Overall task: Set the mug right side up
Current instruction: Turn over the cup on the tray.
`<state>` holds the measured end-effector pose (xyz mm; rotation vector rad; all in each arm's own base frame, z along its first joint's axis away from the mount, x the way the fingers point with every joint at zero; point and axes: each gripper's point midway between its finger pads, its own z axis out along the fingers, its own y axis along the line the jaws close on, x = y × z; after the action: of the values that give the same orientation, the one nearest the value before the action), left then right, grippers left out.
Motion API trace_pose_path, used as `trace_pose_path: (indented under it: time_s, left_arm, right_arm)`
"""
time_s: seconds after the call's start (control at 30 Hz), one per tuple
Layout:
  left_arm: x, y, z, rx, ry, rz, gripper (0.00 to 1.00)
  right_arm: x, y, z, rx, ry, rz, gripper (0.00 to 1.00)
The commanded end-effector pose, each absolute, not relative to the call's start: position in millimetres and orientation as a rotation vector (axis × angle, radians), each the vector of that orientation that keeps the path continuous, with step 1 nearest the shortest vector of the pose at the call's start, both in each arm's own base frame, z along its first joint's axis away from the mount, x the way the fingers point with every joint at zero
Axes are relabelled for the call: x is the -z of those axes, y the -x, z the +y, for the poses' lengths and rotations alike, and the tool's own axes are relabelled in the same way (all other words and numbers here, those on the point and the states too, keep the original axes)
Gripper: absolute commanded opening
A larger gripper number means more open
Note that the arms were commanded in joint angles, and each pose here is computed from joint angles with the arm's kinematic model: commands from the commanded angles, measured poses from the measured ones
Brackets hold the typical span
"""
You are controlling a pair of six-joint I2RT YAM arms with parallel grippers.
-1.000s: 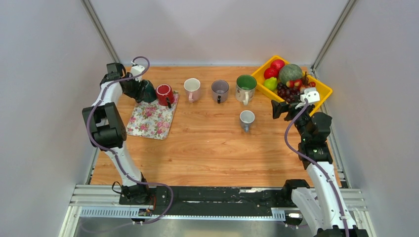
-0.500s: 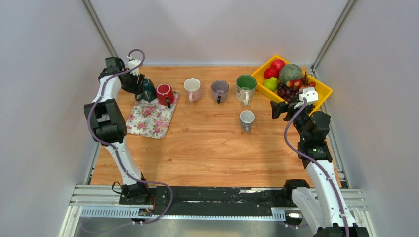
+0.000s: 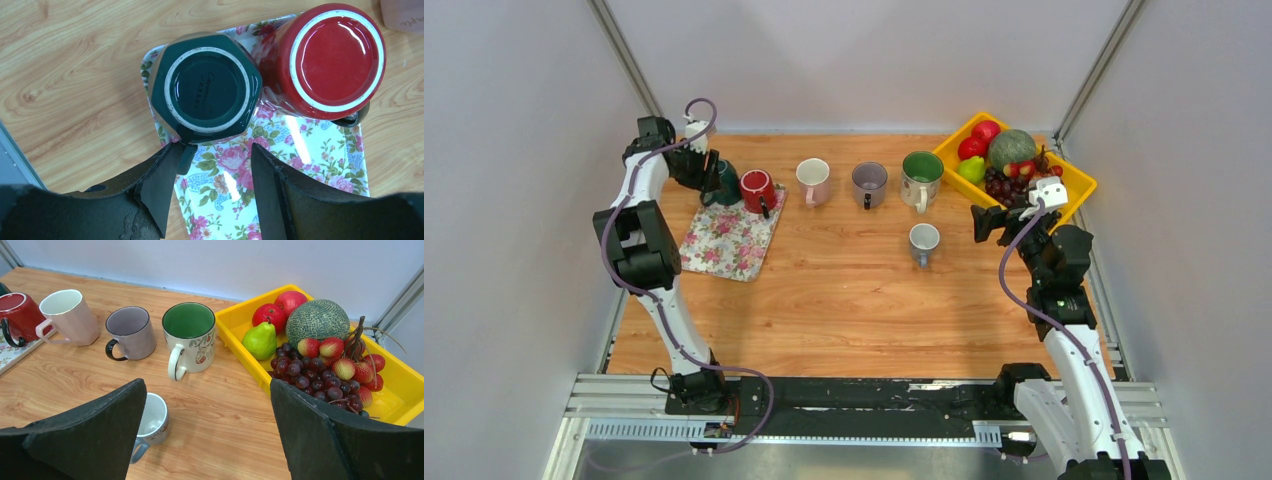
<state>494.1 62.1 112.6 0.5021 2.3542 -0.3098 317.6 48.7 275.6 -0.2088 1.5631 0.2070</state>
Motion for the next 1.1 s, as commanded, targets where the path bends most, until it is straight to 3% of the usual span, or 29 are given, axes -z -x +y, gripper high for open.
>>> trace_pose_path:
  time_s: [0.0,0.27,0.53,1.07]
  left_arm:
    - [-119,-488,55,0.360,-0.508,2.329,0.63]
    - [-116,-476,41,0.448,-0.512,2.326,0.63]
    - [-124,-488,58,0.297,-0.402,2.282,0.63]
    - [-108,-500,63,0.184,-0.342,2.313,0.50]
  right_arm:
    - [-296,-316,51,-0.209,0.223,1.515,1.00]
    - [-297,-316,51,-0.210,0.217,1.516,1.00]
    - [-297,-316,52,-0.215,0.219,1.515,1.00]
    - [-297,-315,53,-0.218,0.224,1.517,1.00]
